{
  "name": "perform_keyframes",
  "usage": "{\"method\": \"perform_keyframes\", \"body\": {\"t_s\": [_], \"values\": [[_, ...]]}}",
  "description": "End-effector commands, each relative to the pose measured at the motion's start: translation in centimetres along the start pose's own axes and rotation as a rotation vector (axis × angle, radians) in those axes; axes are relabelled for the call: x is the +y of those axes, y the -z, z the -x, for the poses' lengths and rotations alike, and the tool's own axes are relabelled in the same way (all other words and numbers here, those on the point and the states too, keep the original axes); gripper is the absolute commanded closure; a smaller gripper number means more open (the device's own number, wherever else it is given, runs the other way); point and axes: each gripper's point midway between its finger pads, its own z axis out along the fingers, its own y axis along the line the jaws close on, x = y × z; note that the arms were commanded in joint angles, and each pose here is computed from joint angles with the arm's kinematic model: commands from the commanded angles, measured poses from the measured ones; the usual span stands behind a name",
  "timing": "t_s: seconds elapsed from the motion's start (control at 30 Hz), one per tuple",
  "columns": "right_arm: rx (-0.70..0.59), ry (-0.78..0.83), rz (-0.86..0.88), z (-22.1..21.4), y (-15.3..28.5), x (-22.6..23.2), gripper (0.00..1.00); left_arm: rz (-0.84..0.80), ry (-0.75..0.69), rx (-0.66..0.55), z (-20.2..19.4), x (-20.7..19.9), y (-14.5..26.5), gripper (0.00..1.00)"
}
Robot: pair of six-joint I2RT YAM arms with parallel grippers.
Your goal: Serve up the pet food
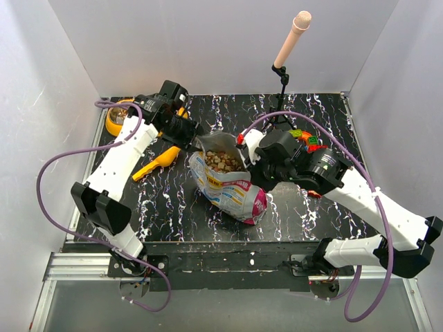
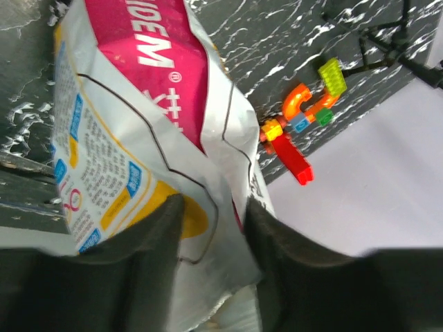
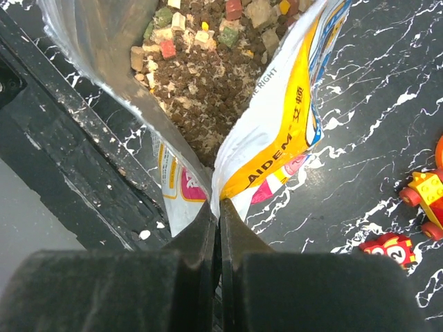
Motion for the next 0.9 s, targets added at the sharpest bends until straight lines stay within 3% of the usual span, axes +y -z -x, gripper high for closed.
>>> {"method": "perform_keyframes", "body": {"t_s": [0.0, 0.07, 0.17, 0.27, 0.4, 0.5, 0.6, 0.7, 0.8, 0.83, 0.87], "values": [[-0.046, 0.012, -0.067, 0.1, 2.5, -1.4, 0.99, -0.026, 0.038, -0.045, 0.1, 1.1, 2.6, 0.74], [-0.015, 0.027, -0.109, -1.0, 2.4, -2.2, 0.99, -0.086, 0.033, -0.088, 0.8, 0.3, 3.4, 0.99], [0.033, 0.055, -0.122, -2.5, 2.5, -2.7, 0.99, -0.146, 0.061, -0.103, 1.1, -0.6, 3.9, 1.0], [0.06, 0.065, -0.148, -3.9, 3.3, -3.2, 0.99, -0.051, 0.136, -0.159, 2.2, 0.9, 4.9, 1.0], [0.069, 0.111, -0.164, -5.4, 4.7, -3.8, 0.99, 0.018, 0.133, -0.25, 4.5, 1.7, 6.8, 1.0], [0.044, 0.121, -0.066, -5.3, 4.6, -2.2, 0.99, 0.03, 0.141, -0.22, 4.4, 1.7, 6.7, 1.0], [-0.002, 0.116, 0.027, -2.3, 4.0, -0.3, 0.97, 0.083, 0.179, -0.151, 3.2, 2.6, 5.4, 1.0], [-0.034, 0.093, 0.003, 1.6, 2.6, -0.4, 0.62, 0.091, 0.231, -0.102, 2.3, 3.3, 5.6, 1.0], [-0.046, 0.074, -0.011, 4.7, 0.9, -0.2, 0.47, 0.06, 0.263, -0.114, 2.4, 2.9, 6.2, 1.0], [-0.05, 0.074, -0.037, 5.6, 0.3, -0.5, 0.33, 0.056, 0.275, -0.113, 2.5, 2.8, 6.3, 1.0], [-0.062, 0.04, -0.061, 6.5, 0.0, -0.6, 0.3, 0.05, 0.281, -0.108, 2.5, 2.6, 6.4, 1.0]]}}
